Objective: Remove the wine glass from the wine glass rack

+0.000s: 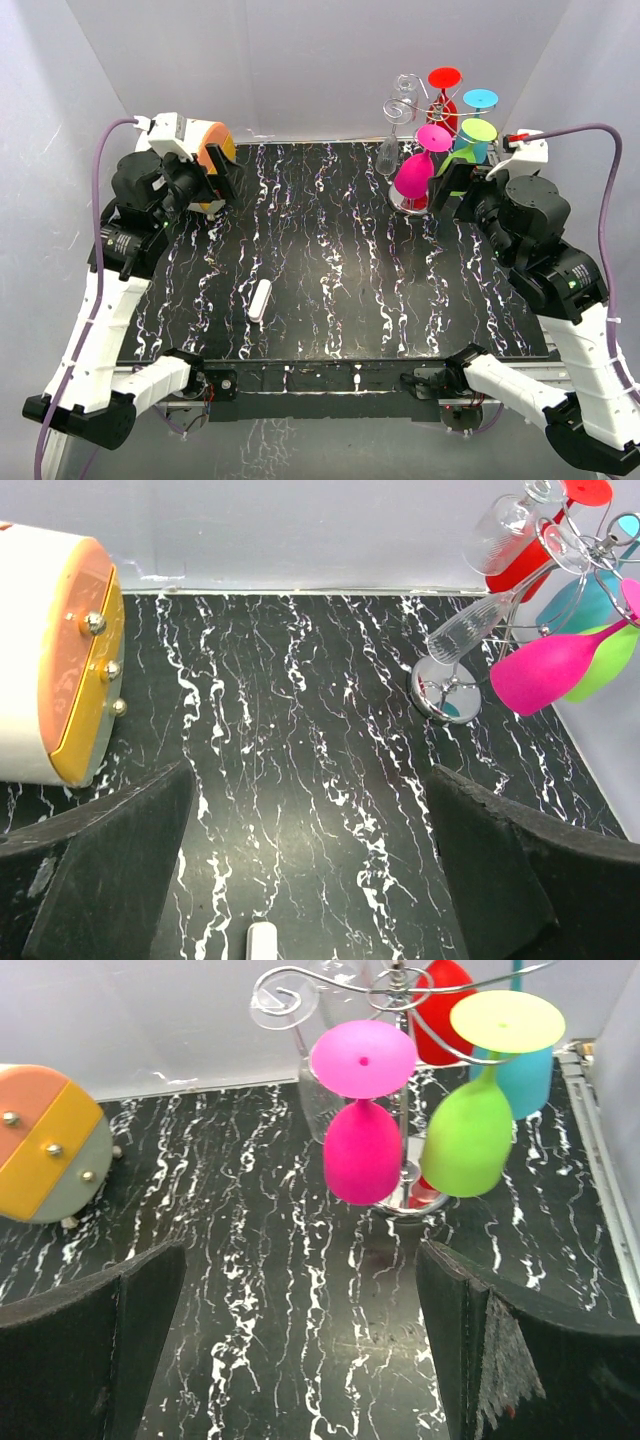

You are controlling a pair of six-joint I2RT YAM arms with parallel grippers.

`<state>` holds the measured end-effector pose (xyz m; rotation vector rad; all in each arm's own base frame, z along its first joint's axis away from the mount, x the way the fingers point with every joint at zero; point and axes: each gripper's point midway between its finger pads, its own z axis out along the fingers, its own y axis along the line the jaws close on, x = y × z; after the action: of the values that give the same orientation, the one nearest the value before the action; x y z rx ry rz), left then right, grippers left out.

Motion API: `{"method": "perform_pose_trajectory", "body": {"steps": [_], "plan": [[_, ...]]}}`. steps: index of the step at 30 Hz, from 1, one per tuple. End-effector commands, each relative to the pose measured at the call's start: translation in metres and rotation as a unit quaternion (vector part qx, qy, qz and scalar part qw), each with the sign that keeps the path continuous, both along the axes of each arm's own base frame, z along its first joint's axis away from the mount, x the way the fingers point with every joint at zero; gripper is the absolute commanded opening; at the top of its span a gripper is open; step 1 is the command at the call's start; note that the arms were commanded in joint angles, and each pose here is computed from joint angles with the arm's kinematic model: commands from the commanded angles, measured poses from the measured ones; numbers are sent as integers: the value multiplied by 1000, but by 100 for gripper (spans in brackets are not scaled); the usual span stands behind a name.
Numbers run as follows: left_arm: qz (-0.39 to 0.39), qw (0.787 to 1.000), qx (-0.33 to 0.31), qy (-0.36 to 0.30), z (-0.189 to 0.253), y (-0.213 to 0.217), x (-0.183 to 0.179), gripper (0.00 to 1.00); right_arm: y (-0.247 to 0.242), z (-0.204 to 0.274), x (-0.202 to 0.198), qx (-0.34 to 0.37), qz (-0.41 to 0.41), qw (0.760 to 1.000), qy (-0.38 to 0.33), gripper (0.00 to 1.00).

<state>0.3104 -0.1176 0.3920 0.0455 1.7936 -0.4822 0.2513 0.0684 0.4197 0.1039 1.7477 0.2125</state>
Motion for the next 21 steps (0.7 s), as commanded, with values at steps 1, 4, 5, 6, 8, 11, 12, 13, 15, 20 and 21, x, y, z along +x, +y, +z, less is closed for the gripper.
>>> {"method": "perform_pose_trajectory", "body": {"steps": [1, 4, 5, 6, 8, 11, 12, 13, 15, 20, 21], "plan": [[-35, 998, 4, -48, 15, -13, 4, 99, 18, 32, 9, 36, 33, 997, -56, 98], [-47, 997, 15, -53, 10, -20, 5, 99, 18, 32, 24, 38, 8, 998, -45, 98], [-51, 997, 21, -57, 8, -21, 4, 99, 18, 32, 30, 34, -1, 999, -40, 98], [-52, 997, 25, -59, 7, -23, 4, 99, 19, 31, 37, 28, -9, 999, -33, 98], [-54, 996, 37, -63, 3, -25, 4, 99, 19, 30, 50, 12, -25, 999, -25, 98], [-54, 995, 48, -69, -3, -29, 2, 99, 17, 30, 70, -9, -54, 998, -21, 98], [-56, 995, 49, -72, -5, -30, 2, 99, 17, 31, 76, -15, -63, 998, -22, 98], [-55, 995, 49, -72, -8, -30, 2, 99, 15, 31, 82, -23, -75, 997, -21, 98], [-55, 995, 53, -70, -17, -32, 2, 99, 11, 28, 91, -34, -98, 995, -16, 98], [-49, 995, 61, -61, -41, -33, 5, 99, 8, 25, 110, 7, -93, 996, -15, 98], [-50, 995, 63, -60, -45, -34, 5, 99, 5, 25, 114, 25, -89, 996, -16, 98]]}}
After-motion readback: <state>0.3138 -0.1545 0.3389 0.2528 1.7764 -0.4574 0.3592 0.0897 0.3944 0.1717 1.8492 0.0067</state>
